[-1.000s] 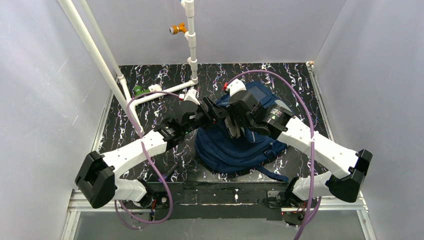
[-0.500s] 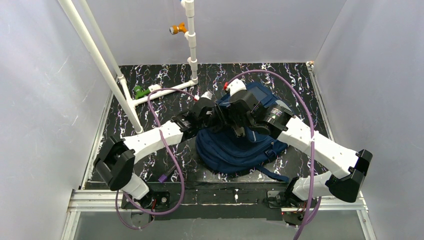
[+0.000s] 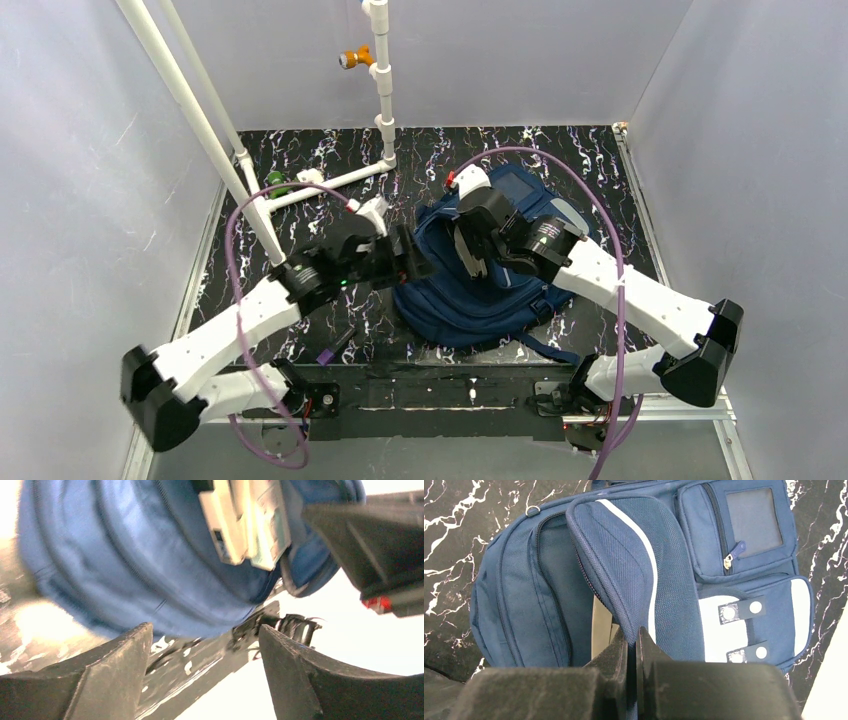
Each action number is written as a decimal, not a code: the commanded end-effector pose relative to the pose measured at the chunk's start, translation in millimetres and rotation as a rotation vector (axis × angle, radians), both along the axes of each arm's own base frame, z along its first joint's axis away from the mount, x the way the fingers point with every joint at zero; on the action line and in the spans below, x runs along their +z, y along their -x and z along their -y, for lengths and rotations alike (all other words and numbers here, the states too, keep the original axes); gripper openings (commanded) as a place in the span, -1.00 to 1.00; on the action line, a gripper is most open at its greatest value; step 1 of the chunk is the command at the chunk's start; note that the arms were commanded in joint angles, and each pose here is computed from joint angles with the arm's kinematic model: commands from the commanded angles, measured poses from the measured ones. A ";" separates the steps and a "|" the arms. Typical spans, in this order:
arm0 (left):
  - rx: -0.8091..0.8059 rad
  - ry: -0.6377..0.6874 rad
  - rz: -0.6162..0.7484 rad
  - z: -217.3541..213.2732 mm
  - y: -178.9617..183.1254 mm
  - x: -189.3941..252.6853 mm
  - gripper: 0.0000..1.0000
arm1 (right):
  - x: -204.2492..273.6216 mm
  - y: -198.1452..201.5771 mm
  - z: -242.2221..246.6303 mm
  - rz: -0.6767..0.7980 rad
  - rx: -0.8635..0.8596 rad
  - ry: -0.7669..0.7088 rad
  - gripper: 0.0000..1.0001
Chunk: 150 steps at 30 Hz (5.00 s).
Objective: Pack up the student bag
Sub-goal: Place the stationery in the student bag, then pick up the stationery from the center of the board, then place the stationery in the student bag.
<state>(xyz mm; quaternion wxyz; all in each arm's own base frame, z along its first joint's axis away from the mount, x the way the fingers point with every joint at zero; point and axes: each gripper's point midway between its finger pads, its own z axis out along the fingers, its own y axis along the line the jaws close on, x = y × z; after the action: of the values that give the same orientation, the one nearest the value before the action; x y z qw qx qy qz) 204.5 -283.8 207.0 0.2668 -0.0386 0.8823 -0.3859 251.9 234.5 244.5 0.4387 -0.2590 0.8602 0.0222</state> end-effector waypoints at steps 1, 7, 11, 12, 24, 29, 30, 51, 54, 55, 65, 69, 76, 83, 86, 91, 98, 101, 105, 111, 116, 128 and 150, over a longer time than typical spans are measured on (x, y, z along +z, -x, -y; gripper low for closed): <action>-0.033 -0.312 -0.023 -88.3 51.2 -35.3 0.60 | 19.0 -5.1 -10.4 0.062 0.036 -0.084 -0.80; 0.058 -0.546 -0.213 -154.5 93.5 -89.1 0.55 | -4.1 11.1 -34.3 -0.036 0.157 -0.128 -0.68; 0.007 -0.710 -0.330 -167.6 104.2 -121.1 0.52 | -9.0 13.8 -37.3 -0.049 0.164 -0.149 -0.68; 0.003 -0.777 -0.322 -173.9 101.8 -123.6 0.52 | -9.1 14.1 -37.4 -0.049 0.164 -0.152 -0.69; 0.068 -1.018 -0.369 -191.1 88.5 -160.2 0.60 | -0.2 17.1 -36.6 -0.036 0.179 -0.176 -0.77; 0.021 -1.002 -0.333 -180.6 78.8 -175.5 0.66 | 1.3 17.5 -36.3 -0.031 0.184 -0.178 -0.80; 0.009 -0.995 -0.339 -179.4 79.1 -179.8 0.70 | 1.5 17.7 -36.6 -0.031 0.185 -0.180 -0.81; -0.006 -0.890 -0.425 -170.2 88.6 -200.5 -0.37 | -0.7 19.5 -38.9 -0.044 0.192 -0.189 -0.89; -0.022 -0.870 -0.408 -162.8 83.3 -195.0 -0.61 | 2.5 19.8 -37.7 -0.042 0.188 -0.187 -0.93; -0.029 -0.856 -0.406 -159.2 82.2 -190.8 -0.68 | 5.9 19.1 -36.7 -0.036 0.184 -0.188 -0.95; -0.032 -0.228 -0.178 -51.2 42.0 -58.2 -0.83 | 49.5 14.5 -28.7 0.026 0.113 -0.270 -0.97; 0.033 0.151 -0.127 3.1 13.6 -9.2 -0.84 | 65.1 13.0 -32.5 0.039 0.065 -0.374 -0.97; 0.053 0.397 -0.065 71.5 -44.8 41.2 -0.90 | 94.0 12.6 -41.2 0.055 0.024 -0.548 -0.97; 0.123 0.457 -0.119 106.4 -69.9 36.6 -0.89 | 113.5 10.3 -40.7 0.085 0.005 -0.607 -0.97; 0.119 0.461 -0.127 121.8 -70.1 36.5 -0.87 | 110.2 7.7 -42.2 0.081 0.000 -0.593 -0.97; 0.126 0.456 -0.192 139.6 -72.1 21.2 -0.55 | 105.2 4.4 -41.0 0.090 -0.007 -0.571 -0.97; 0.152 0.422 -0.156 126.2 -69.9 12.7 0.21 | 92.2 -1.0 -26.9 0.111 -0.046 -0.506 -0.97; 0.145 0.388 -0.140 116.0 -62.9 10.7 0.37 | 89.0 -3.4 -21.8 0.122 -0.055 -0.481 -0.97; 0.116 0.351 -0.152 106.6 -49.8 7.8 0.42 | 85.4 -4.5 -18.6 0.126 -0.058 -0.467 -0.97; 0.084 0.283 -0.113 85.0 -33.5 10.2 0.40 | 81.7 -3.7 -18.3 0.123 -0.050 -0.465 -0.97; 0.033 0.158 -0.070 66.8 -22.2 11.6 0.44 | 70.9 -2.6 -20.5 0.105 -0.040 -0.452 -0.97; 0.153 -0.378 -0.182 -116.5 21.5 -41.7 0.63 | 52.0 2.5 -21.9 0.072 0.005 -0.400 -0.97; 1.335 -0.737 -0.532 -397.2 34.0 -101.1 0.97 | 50.0 12.0 -33.5 0.029 0.121 -0.353 -0.97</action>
<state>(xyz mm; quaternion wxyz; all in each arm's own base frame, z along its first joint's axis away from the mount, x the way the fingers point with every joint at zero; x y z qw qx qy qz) 173.8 86.2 116.7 0.2308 -0.5301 0.8048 0.1338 237.0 245.7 240.3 0.4343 -0.2373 0.8596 0.1273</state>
